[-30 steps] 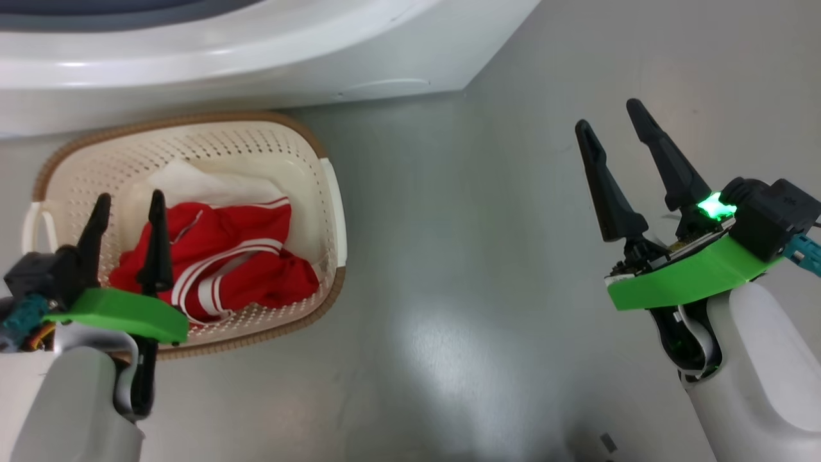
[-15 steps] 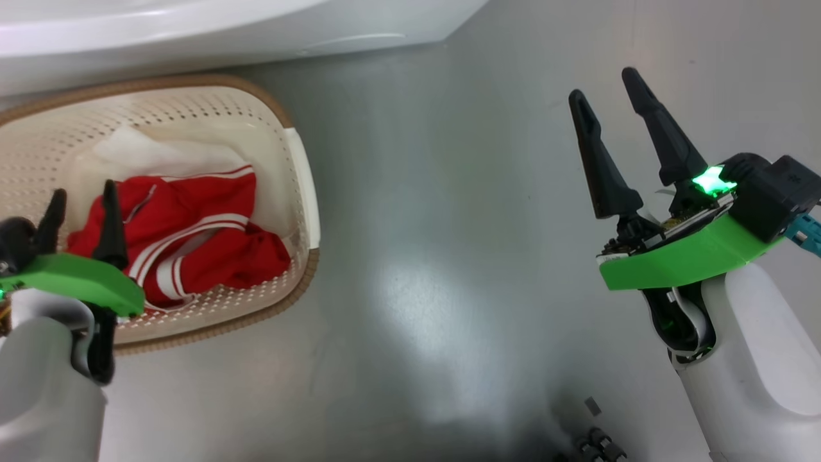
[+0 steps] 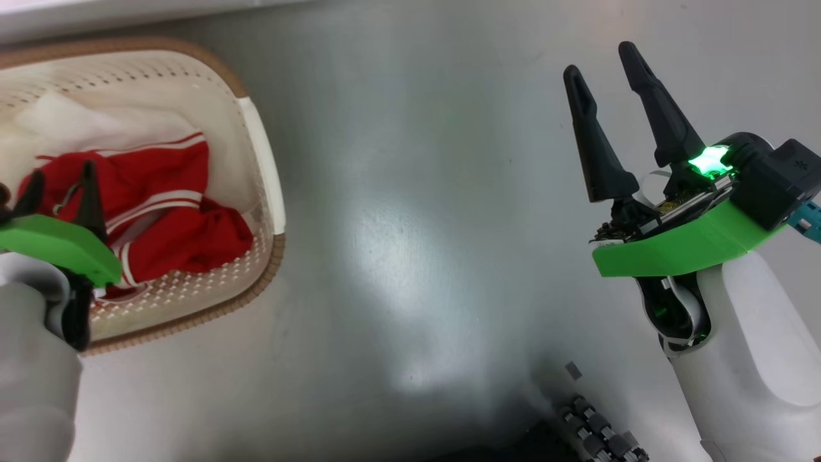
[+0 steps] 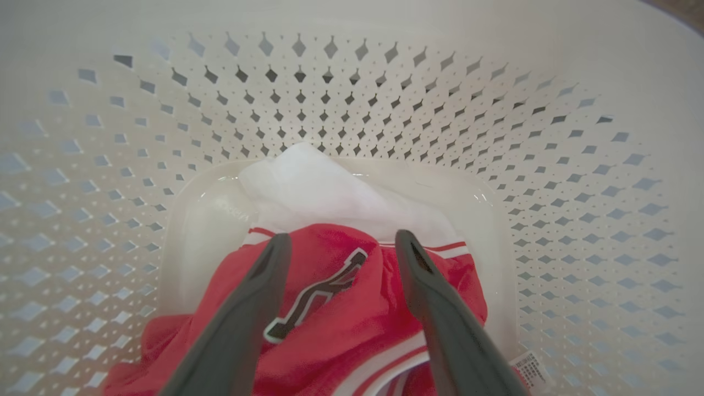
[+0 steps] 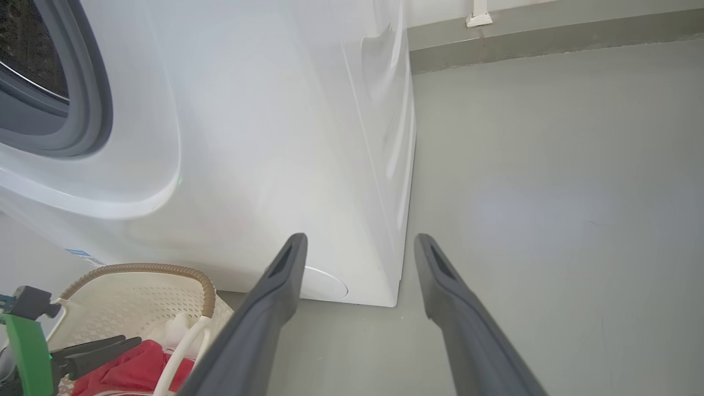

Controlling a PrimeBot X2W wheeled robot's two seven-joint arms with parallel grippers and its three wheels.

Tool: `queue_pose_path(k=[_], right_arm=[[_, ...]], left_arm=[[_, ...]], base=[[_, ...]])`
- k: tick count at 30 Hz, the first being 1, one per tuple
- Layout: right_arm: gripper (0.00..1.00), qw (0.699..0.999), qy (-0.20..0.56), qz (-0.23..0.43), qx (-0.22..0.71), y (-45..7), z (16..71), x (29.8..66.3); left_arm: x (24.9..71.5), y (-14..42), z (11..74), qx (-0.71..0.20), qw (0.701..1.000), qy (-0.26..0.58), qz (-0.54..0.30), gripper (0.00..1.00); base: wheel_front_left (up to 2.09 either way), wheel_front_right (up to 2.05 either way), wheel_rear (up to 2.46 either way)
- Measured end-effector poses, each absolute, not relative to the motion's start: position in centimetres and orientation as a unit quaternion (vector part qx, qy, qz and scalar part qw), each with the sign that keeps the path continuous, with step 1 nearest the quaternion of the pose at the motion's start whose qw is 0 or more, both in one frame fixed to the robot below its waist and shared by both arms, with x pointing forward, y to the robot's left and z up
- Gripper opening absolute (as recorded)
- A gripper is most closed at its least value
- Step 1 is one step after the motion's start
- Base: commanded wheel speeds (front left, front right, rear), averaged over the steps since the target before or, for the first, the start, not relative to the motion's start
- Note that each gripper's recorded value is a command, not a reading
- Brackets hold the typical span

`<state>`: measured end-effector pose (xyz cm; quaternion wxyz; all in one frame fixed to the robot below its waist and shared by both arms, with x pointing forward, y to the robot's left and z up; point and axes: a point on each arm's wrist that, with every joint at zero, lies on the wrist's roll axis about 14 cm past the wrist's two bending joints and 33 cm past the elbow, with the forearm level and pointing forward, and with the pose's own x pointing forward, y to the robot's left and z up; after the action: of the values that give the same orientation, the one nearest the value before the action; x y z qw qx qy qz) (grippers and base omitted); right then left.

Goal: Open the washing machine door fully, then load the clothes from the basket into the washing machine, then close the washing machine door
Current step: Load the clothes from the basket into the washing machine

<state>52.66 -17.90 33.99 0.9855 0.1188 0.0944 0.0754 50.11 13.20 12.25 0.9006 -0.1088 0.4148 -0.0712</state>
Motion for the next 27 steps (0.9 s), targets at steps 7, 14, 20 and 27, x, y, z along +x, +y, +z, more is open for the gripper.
queue_pose_path(k=[7, 14, 20, 27], right_arm=[[1.00, 0.984, 0.116, 0.068, 0.116, -18.3, 32.0, 52.2], [1.00, 0.985, 0.123, 0.067, 0.104, -18.6, 31.0, 52.3], [1.00, 0.984, 0.128, 0.065, 0.105, -18.7, 30.6, 52.2], [1.00, 0.984, 0.127, 0.066, 0.107, -18.5, 30.6, 52.2]], left_arm=[[49.5, 13.6, 9.2, -0.101, 0.883, 0.454, -0.070, 1.00], [48.1, 12.6, 6.9, -0.100, 0.857, 0.499, -0.080, 1.00], [46.4, 11.6, 5.9, -0.093, 0.830, 0.541, -0.101, 1.00], [45.7, 11.6, 5.7, -0.094, 0.817, 0.560, -0.102, 0.67]], base=[[0.00, 0.00, 0.00], [0.00, 0.00, 0.00], [0.00, 0.00, 0.00], [0.00, 0.00, 0.00]])
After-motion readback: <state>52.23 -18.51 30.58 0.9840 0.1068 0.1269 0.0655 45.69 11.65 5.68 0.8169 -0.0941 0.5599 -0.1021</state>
